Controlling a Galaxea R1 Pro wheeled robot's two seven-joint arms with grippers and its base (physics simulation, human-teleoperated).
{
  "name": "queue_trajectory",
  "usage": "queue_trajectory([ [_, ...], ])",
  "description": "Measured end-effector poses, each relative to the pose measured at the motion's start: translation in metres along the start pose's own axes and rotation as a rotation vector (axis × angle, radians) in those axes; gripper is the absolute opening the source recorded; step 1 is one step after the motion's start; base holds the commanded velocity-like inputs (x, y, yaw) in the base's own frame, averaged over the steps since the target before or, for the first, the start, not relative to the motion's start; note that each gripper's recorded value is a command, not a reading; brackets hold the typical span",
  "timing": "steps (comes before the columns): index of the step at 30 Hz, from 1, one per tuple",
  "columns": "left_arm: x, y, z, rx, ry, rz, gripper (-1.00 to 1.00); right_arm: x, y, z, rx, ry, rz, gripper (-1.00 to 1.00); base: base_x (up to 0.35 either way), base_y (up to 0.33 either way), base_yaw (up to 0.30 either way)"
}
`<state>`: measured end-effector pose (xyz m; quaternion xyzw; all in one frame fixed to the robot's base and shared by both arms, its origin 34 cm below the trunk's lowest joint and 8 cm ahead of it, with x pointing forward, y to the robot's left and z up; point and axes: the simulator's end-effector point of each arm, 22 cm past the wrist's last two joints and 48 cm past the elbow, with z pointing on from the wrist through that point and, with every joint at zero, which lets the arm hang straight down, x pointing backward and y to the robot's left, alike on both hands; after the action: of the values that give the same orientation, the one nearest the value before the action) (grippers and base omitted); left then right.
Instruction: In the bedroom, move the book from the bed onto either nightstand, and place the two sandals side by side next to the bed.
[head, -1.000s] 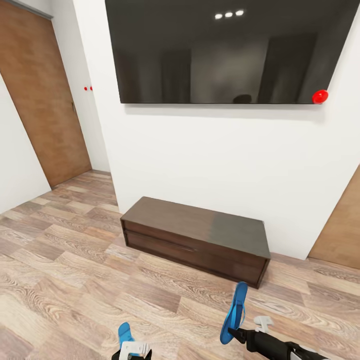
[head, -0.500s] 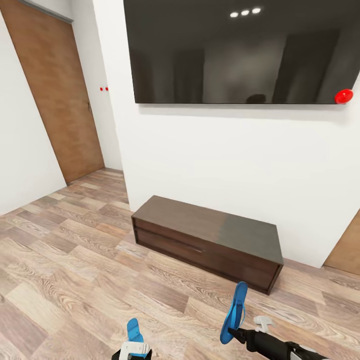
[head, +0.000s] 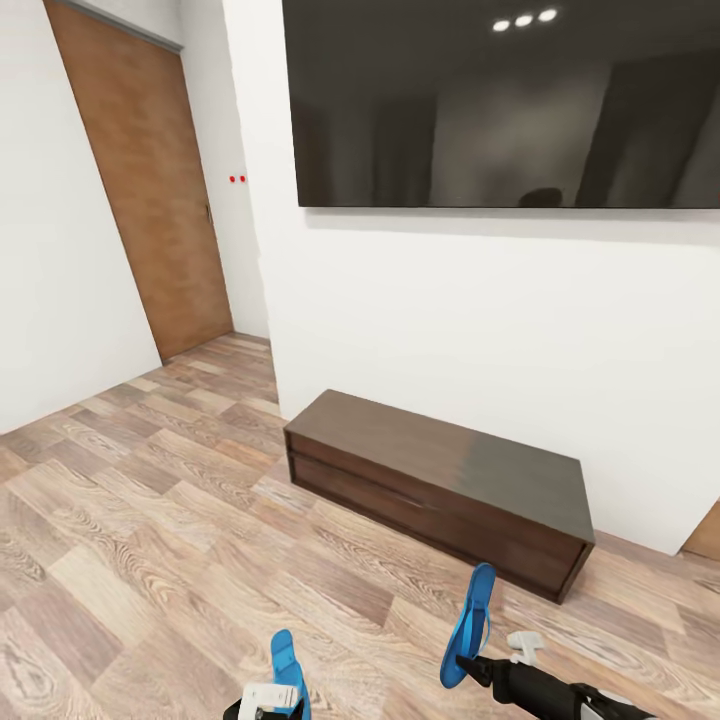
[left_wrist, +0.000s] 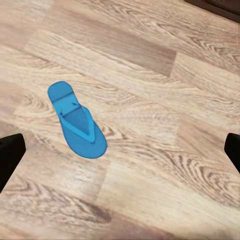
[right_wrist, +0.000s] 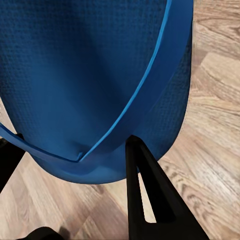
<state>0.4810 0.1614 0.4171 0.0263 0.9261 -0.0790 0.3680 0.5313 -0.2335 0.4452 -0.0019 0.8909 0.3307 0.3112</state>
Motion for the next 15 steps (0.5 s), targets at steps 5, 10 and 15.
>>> queue_trajectory([
  [5, 0.0, 0.0, 0.0, 0.0, 0.0, 0.0, 1.0, 0.0, 0.0, 0.0, 0.0, 0.0, 0.0, -1.0, 0.0, 0.0, 0.159],
  [10, 0.0, -0.0001, 0.0, 0.0, 0.0, 0.0, 1.0, -0.0001, 0.0, 0.0, 0.0, 0.0, 0.0, -1.0, 0.0, 0.0, 0.129],
  [15, 0.0, 0.0, 0.0, 0.0, 0.0, 0.0, 1.0, 0.0003, 0.0004, -0.0001, -0.002, 0.0, 0.0, -1.0, 0.0, 0.0, 0.016],
])
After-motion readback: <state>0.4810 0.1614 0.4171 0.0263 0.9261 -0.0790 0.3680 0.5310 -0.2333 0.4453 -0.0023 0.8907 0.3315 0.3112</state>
